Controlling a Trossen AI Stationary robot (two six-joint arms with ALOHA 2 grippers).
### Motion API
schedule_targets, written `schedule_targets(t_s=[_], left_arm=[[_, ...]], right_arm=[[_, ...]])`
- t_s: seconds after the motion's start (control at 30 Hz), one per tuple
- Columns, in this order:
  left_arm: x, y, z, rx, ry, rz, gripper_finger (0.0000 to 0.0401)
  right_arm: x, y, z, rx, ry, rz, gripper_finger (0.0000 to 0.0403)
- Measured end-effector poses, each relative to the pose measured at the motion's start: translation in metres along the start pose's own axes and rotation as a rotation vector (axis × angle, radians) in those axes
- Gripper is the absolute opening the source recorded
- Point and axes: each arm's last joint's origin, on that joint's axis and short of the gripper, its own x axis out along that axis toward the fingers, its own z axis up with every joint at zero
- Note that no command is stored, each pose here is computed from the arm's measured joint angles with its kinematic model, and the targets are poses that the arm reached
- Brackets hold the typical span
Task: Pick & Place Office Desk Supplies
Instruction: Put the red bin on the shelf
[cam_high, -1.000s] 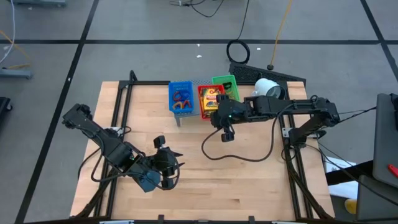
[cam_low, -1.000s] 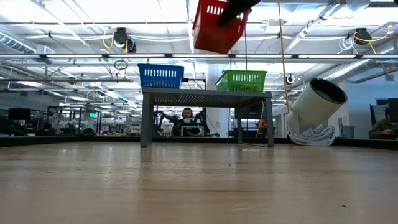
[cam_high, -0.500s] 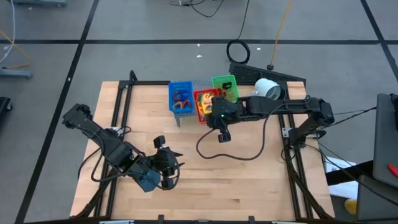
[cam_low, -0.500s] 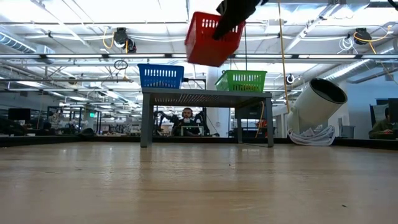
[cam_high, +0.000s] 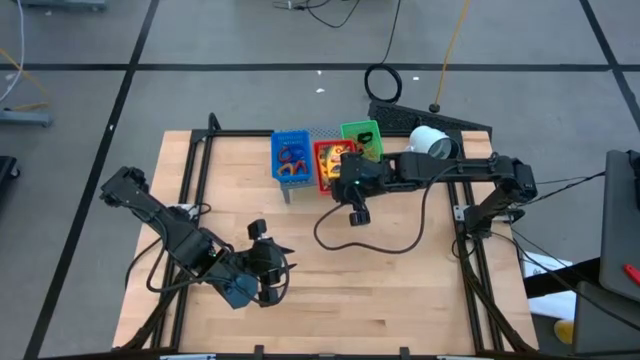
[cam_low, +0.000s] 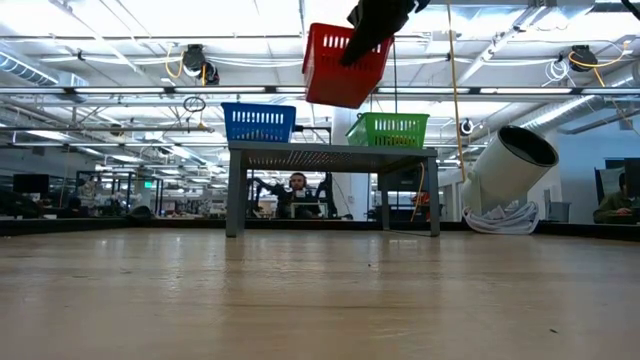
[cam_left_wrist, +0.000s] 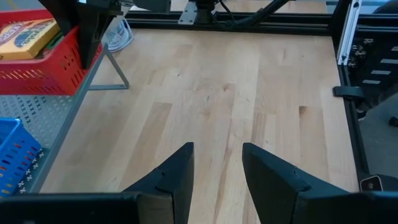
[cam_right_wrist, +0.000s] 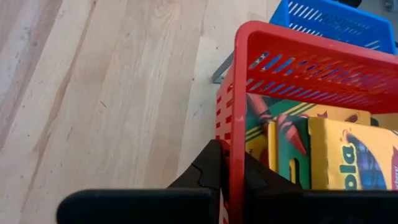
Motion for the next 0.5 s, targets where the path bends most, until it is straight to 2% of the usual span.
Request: schedule_targets(t_s=[0.5], left_arm=[[0.0000,0.0000,0.0000,0.010,0.000,0.000,0.0143]], right_arm=[[0.0001,0.0002,0.0011,0.019,-0.024,0.043,0.0000]])
